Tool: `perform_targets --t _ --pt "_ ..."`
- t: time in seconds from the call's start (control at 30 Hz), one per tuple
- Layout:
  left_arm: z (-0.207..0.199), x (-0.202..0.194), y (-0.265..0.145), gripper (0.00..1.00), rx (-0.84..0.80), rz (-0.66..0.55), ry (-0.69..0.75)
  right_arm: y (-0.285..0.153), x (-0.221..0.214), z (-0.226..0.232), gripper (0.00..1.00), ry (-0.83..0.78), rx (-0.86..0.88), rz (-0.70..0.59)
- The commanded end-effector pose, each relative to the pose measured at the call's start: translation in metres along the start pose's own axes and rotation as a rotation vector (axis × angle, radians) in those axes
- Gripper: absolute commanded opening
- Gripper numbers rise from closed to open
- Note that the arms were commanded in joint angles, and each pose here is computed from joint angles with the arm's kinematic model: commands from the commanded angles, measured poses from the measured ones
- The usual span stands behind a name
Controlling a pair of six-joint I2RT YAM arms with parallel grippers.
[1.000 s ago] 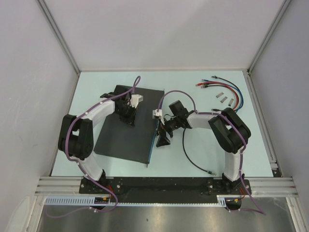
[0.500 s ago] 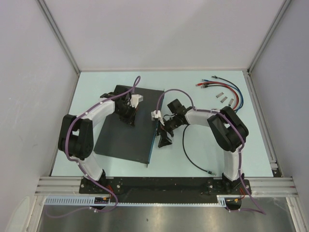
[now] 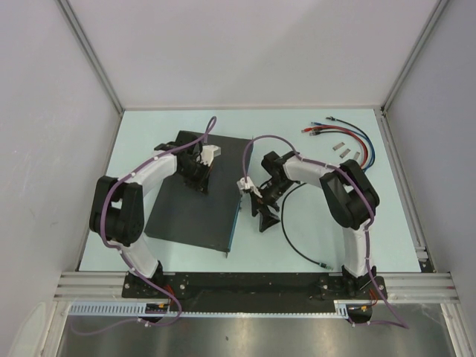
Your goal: Pull the plug from the switch port
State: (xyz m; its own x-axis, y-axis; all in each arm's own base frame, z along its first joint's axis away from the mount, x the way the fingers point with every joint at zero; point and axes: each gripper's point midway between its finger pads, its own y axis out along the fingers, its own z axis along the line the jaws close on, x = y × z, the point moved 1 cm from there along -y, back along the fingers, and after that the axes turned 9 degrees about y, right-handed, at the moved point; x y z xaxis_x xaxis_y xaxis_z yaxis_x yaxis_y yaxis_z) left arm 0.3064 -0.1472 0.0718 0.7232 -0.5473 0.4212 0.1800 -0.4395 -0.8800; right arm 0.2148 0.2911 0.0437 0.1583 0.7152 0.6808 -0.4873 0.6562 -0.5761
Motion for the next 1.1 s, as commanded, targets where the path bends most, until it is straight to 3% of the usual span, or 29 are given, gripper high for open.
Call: perform_targets --t 0.0,0.17,0.4,0.6,0.83,1.07 --pt "-0.003 0.022 -0.009 0.00 -0.015 -0.061 0.042 -0.018 0.019 0.005 0.82 0.124 -0.010 -0.106" --pt "-0.003 0.023 -0.014 0.00 -0.007 -0.070 0.045 -0.015 0.021 -0.026 0.78 0.218 -0.148 -0.137" --pt "-0.001 0.017 -0.017 0.00 0.027 -0.069 0.054 -0.014 0.042 -0.081 0.82 0.153 -0.362 -0.227" --pt "0.001 0.015 -0.015 0.00 0.034 -0.058 0.054 0.014 0.036 -0.071 0.83 0.136 -0.273 -0.202" --pt "0.001 0.014 -0.016 0.00 0.036 -0.055 0.052 0.039 0.023 -0.031 0.82 0.238 -0.084 -0.161" --pt "0.001 0.014 -0.015 0.00 0.033 -0.056 0.051 0.034 0.026 -0.028 0.83 0.295 -0.077 -0.180"
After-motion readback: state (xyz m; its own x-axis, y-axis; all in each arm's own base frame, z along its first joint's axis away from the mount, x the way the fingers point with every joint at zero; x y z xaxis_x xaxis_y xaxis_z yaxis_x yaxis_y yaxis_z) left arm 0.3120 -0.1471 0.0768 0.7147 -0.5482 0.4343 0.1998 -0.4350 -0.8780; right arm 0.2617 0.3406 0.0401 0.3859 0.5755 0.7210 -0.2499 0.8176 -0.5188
